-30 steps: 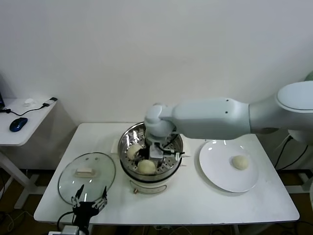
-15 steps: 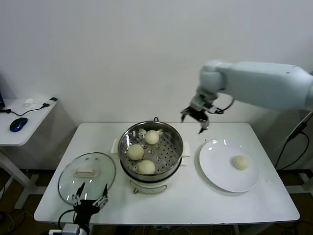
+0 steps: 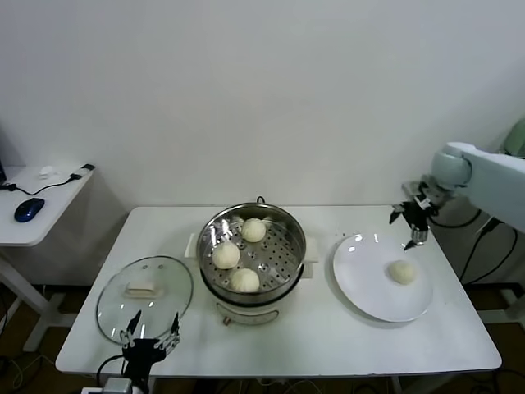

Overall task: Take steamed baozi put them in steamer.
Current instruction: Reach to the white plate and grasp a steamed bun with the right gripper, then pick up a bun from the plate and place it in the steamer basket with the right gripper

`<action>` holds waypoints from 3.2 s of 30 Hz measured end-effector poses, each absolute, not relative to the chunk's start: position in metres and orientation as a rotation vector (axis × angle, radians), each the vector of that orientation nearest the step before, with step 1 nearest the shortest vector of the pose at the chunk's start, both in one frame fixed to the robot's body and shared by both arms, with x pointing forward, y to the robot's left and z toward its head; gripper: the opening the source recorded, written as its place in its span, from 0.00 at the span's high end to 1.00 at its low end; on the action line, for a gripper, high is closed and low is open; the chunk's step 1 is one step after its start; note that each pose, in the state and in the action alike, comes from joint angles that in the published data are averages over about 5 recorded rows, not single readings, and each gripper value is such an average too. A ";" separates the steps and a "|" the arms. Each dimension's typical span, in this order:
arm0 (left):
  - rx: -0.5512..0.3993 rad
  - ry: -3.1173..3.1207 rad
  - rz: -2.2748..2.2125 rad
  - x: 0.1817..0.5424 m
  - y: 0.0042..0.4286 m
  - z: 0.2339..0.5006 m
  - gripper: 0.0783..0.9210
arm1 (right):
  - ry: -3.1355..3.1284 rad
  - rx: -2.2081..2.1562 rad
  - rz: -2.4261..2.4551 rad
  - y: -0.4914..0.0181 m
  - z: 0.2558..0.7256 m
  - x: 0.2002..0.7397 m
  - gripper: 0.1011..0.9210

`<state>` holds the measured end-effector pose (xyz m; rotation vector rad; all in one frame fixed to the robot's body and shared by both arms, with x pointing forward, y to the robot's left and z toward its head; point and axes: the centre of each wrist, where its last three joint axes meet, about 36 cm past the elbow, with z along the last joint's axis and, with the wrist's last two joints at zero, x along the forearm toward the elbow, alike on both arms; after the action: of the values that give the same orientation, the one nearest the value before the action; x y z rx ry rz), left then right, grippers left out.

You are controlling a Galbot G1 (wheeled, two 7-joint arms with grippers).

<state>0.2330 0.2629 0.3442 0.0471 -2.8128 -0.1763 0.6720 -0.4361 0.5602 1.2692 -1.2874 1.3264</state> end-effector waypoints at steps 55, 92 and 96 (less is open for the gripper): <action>0.010 -2.821 -0.182 0.235 0.258 0.347 0.12 | -1.501 1.335 1.332 -0.310 0.697 0.681 0.30; 0.001 -2.850 -0.148 0.244 0.256 0.349 0.12 | -1.357 1.388 1.343 -0.086 0.596 0.635 0.20; 0.003 -2.850 -0.147 0.243 0.256 0.350 0.12 | -1.362 1.418 1.329 -0.087 0.600 0.639 0.13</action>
<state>0.2425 0.2565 0.3502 0.0028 -2.8503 -0.1474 0.6391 -0.0868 0.5996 1.4182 -1.3623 1.3288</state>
